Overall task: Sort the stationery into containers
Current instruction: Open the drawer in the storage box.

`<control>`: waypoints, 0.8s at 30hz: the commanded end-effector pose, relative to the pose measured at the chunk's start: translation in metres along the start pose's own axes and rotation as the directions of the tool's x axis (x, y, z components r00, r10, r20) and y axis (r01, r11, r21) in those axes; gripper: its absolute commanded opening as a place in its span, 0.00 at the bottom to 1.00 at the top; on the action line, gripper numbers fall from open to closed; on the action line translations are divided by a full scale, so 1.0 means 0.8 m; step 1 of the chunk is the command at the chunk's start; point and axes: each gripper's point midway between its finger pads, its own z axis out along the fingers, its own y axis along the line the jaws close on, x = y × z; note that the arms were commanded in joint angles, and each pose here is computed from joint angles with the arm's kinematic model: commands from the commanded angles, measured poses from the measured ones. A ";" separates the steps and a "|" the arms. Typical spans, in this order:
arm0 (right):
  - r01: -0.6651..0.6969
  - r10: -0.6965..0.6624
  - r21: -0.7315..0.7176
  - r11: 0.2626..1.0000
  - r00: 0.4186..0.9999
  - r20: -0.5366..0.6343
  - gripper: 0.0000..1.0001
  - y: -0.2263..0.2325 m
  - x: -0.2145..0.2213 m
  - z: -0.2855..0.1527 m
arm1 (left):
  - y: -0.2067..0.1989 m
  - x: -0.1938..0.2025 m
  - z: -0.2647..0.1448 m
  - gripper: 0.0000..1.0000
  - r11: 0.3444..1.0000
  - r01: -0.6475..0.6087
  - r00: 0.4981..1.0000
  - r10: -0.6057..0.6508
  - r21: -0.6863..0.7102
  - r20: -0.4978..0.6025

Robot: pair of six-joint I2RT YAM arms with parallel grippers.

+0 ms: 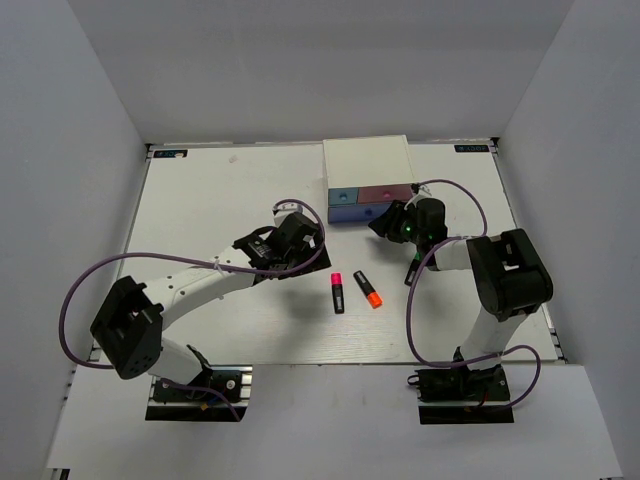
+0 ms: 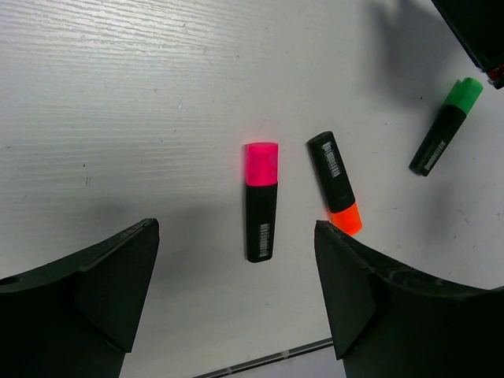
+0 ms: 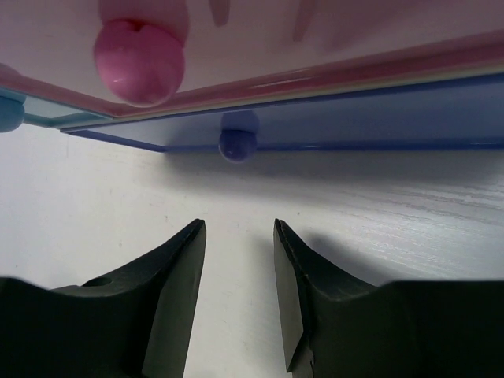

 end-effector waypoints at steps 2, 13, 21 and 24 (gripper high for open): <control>-0.041 0.042 -0.017 0.999 0.995 0.085 0.46 0.013 -0.028 0.011 | -0.017 -0.014 -0.011 0.90 0.999 -0.002 1.000 0.001 0.046 0.016; -0.013 0.017 -0.044 0.999 0.995 0.103 0.46 0.025 -0.028 0.019 | -0.014 -0.010 0.001 0.90 1.000 0.000 1.000 0.001 0.026 -0.004; 0.051 -0.045 -0.051 0.997 0.993 0.108 0.58 0.028 -0.014 0.002 | -0.015 -0.011 0.004 0.90 1.000 -0.021 1.000 0.021 0.019 -0.009; -0.045 0.049 -0.053 0.998 0.995 0.087 0.59 0.028 -0.006 -0.004 | -0.015 -0.008 0.007 0.90 1.000 -0.022 1.000 0.023 0.018 -0.022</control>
